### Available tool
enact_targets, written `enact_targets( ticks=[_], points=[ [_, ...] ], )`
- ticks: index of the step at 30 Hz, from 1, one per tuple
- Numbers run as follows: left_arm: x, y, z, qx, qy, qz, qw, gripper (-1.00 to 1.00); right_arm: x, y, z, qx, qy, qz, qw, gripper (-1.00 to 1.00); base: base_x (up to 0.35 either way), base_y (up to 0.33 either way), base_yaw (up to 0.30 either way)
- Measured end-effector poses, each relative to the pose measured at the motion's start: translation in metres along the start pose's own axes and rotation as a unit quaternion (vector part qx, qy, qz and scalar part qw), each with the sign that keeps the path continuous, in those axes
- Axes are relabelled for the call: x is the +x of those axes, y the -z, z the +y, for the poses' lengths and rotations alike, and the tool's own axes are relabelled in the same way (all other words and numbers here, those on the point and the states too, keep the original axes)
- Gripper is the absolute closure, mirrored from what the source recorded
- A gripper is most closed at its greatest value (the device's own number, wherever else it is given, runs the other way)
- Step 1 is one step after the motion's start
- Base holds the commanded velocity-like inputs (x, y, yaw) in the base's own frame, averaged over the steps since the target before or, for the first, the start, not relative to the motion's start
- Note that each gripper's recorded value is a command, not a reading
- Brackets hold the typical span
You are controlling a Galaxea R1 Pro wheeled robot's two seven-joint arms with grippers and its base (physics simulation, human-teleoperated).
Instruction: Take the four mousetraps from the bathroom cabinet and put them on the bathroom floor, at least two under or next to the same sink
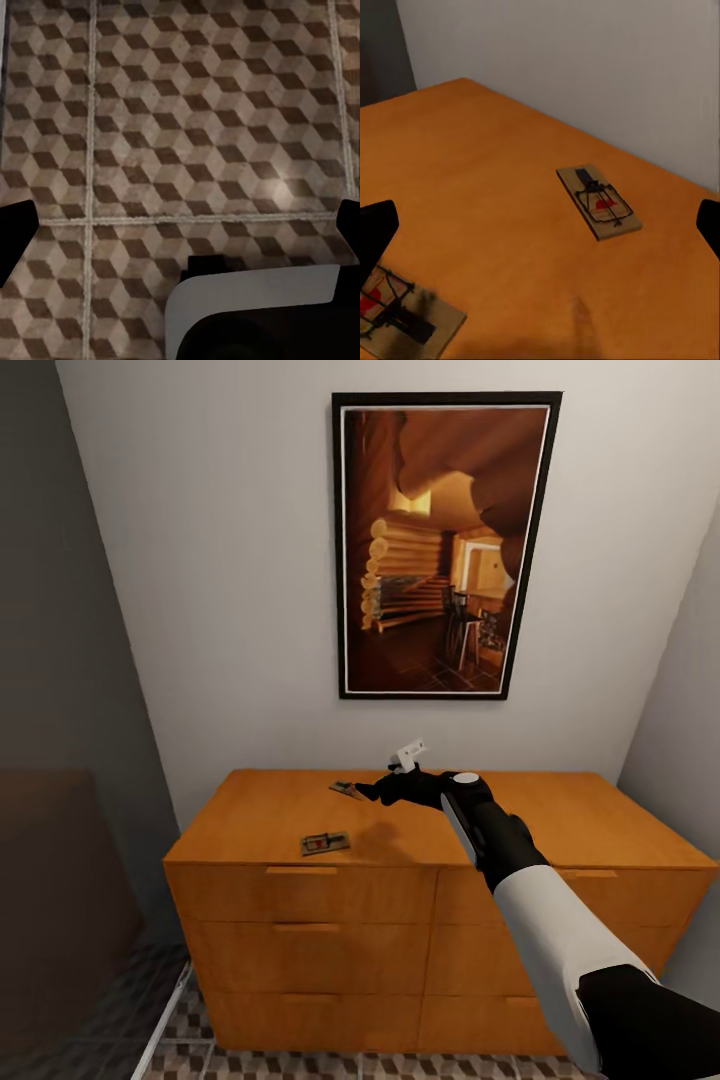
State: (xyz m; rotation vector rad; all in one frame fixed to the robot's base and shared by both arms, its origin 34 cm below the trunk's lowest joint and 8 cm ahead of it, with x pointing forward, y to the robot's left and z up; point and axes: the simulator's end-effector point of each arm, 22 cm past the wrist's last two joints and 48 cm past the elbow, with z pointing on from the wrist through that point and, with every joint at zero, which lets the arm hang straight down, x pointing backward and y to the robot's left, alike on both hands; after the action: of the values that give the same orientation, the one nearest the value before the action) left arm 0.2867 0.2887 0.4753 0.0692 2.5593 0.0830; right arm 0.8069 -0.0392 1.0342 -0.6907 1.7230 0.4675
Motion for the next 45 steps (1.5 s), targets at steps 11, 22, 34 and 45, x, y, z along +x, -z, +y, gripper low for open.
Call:
enact_targets(
  ticks=[11, 22, 34, 45],
  points=[
    [0.0, 0.0, 0.0, 0.0, 0.0, 0.0, 1.0, -1.0, 0.0, 0.0, 0.0, 0.001, 0.0, 0.0, 1.0, -1.0, 0.106, 0.043, 0.0],
    [0.0, 0.0, 0.0, 0.0, 0.0, 0.0, 1.0, -1.0, 0.0, 0.0, 0.0, 0.001, 0.0, 0.0, 1.0, -1.0, 0.131, 0.002, 0.0],
    [0.0, 0.0, 0.0, 0.0, 0.0, 0.0, 1.0, -1.0, 0.014, -0.004, 0.002, -0.002, -0.007, 0.015, 0.9999, -1.0, 0.3, 0.0, 0.0],
    [0.0, 0.0, 0.0, 0.0, 0.0, 0.0, 1.0, -1.0, 0.019, -0.005, 0.002, -0.004, -0.008, 0.02, 0.9998, -1.0, 0.069, 0.0, 0.0]
  ],
)
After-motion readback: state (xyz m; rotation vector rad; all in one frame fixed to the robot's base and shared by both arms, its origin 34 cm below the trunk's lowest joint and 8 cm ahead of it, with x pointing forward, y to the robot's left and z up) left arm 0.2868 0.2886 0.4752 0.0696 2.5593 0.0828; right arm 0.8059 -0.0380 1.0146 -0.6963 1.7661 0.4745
